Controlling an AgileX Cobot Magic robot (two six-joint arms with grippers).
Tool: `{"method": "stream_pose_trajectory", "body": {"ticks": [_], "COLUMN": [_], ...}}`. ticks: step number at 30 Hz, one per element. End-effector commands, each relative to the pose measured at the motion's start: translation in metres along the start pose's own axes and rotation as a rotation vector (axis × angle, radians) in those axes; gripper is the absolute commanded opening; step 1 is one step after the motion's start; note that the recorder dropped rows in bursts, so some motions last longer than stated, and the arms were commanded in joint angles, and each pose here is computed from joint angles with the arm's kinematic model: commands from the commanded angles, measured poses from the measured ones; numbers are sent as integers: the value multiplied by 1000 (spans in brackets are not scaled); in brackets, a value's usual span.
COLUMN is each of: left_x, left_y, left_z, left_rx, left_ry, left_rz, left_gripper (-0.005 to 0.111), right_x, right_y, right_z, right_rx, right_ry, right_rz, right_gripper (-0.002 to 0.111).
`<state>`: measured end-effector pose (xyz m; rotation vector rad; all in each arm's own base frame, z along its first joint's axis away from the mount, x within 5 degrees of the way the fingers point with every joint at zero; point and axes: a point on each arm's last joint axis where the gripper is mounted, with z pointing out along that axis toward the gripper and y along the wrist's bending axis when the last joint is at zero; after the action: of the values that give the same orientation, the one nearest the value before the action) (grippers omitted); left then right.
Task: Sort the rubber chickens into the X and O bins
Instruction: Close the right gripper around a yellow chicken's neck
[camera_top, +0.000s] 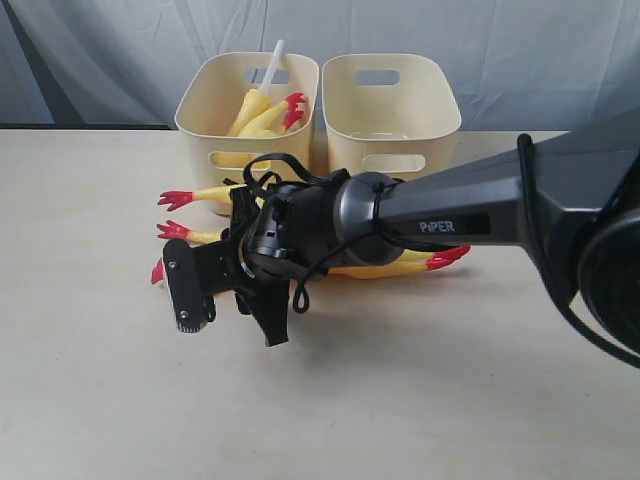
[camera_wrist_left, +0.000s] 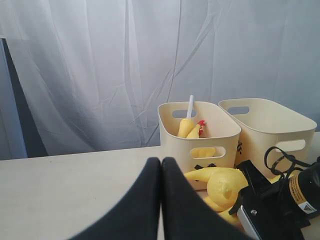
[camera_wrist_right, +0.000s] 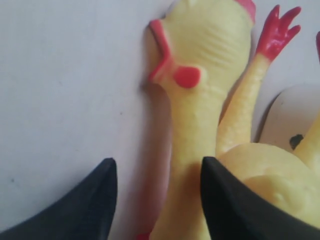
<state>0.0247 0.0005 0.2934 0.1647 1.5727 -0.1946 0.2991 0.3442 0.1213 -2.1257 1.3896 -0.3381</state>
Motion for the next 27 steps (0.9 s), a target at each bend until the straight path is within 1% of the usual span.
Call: {"method": "stream_pose_trajectory", "body": {"ticks": [1,5,12,24,27], "left_x": [0,0,0,0,0], "left_y": [0,0,0,0,0], "left_z": [-1,-1,-1,-1,-1], "left_rx": [7,7,7,7,7], "left_ry": [-4,-4,-4,-4,-4], "left_rz": [-9,-9,-9,-9,-9], "left_gripper": [0,0,0,0,0], "right_x": [3,2,2,6,1], "right_y": [-1,-2,-3,0,2], "right_z": [3,3,3,3,2], "right_rx": [14,26,36,9,-4], "right_ry": [11,5,-3,41,29], "right_rz": [27,41,106,149,176], "right_gripper": [49,49,49,49,48]}}
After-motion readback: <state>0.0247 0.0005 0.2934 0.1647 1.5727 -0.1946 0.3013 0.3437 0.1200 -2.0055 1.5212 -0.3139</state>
